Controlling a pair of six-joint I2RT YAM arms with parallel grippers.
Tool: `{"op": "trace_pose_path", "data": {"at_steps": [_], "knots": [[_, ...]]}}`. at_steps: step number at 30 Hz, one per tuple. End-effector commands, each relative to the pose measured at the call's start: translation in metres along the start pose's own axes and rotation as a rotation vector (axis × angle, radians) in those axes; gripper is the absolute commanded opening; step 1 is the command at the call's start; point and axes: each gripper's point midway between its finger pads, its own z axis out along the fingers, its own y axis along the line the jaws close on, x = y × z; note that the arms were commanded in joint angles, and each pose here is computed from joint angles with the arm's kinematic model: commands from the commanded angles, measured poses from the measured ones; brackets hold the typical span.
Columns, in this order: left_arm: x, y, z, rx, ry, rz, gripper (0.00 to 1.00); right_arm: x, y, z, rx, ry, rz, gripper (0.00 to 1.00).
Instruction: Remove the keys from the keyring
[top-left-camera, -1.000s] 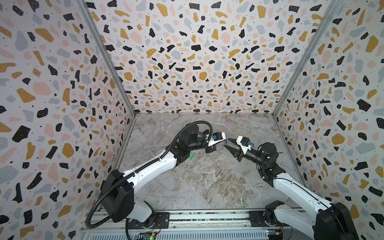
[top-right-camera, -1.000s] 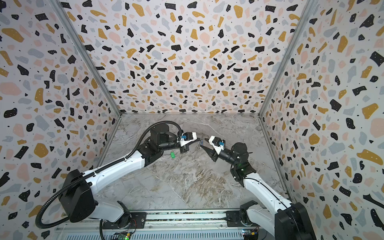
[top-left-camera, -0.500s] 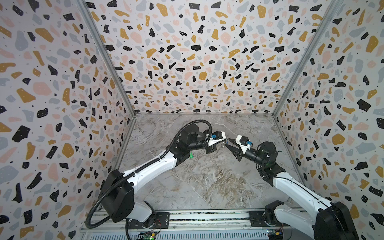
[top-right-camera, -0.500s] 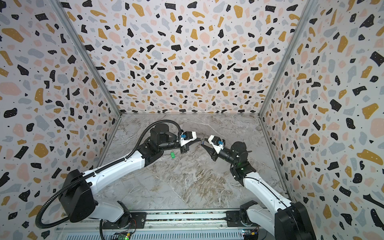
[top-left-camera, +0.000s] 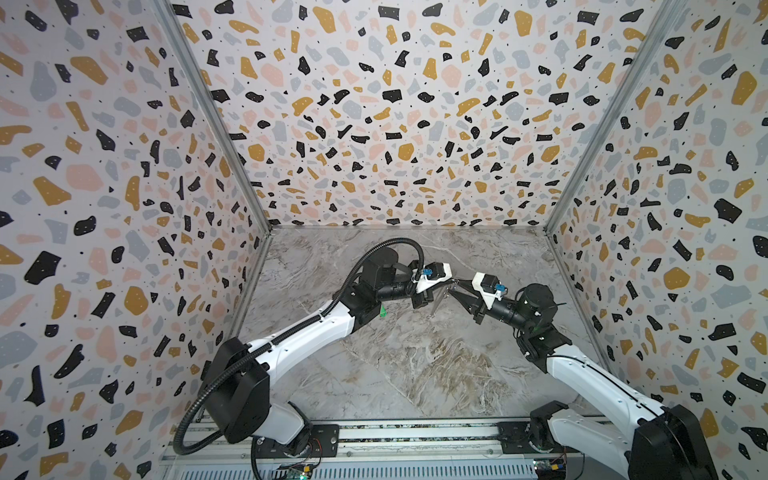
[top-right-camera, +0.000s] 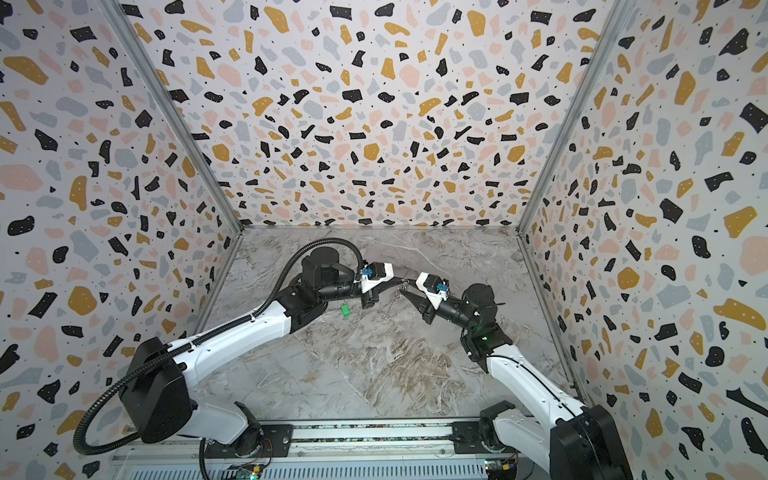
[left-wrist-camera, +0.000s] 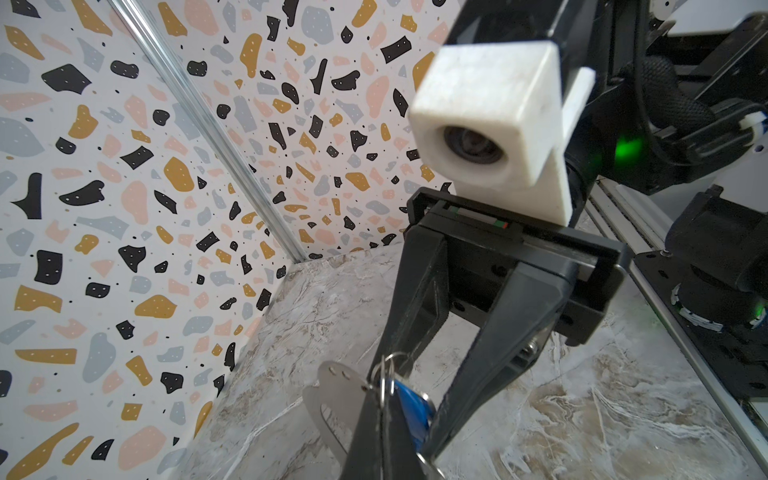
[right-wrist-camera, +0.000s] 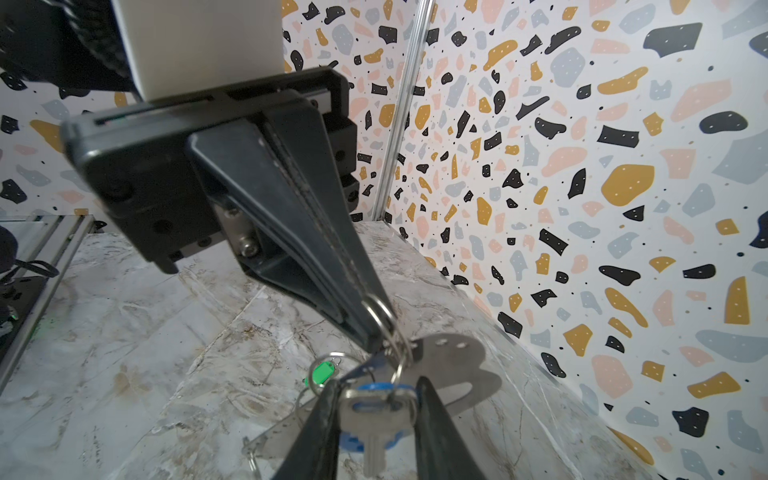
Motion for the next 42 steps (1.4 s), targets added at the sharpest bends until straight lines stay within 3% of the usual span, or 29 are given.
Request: {"op": "trace_pose_path", "data": {"at_steps": [1,19,42], "knots": [[-0.026,0.007,-0.001,-0.018,-0.079,0.041,0.0,-0.016,0.0,0.001,-0.02,-0.027,-0.01,0.25],[-0.014,0.015,-0.002,-0.075,-0.023,0.062,0.0,-0.033,-0.009,-0.001,0.011,-0.007,-0.089,0.03],[0.002,0.018,0.0,-0.143,0.072,0.096,0.0,-0.057,-0.023,0.006,0.043,0.065,-0.223,0.0]]}}
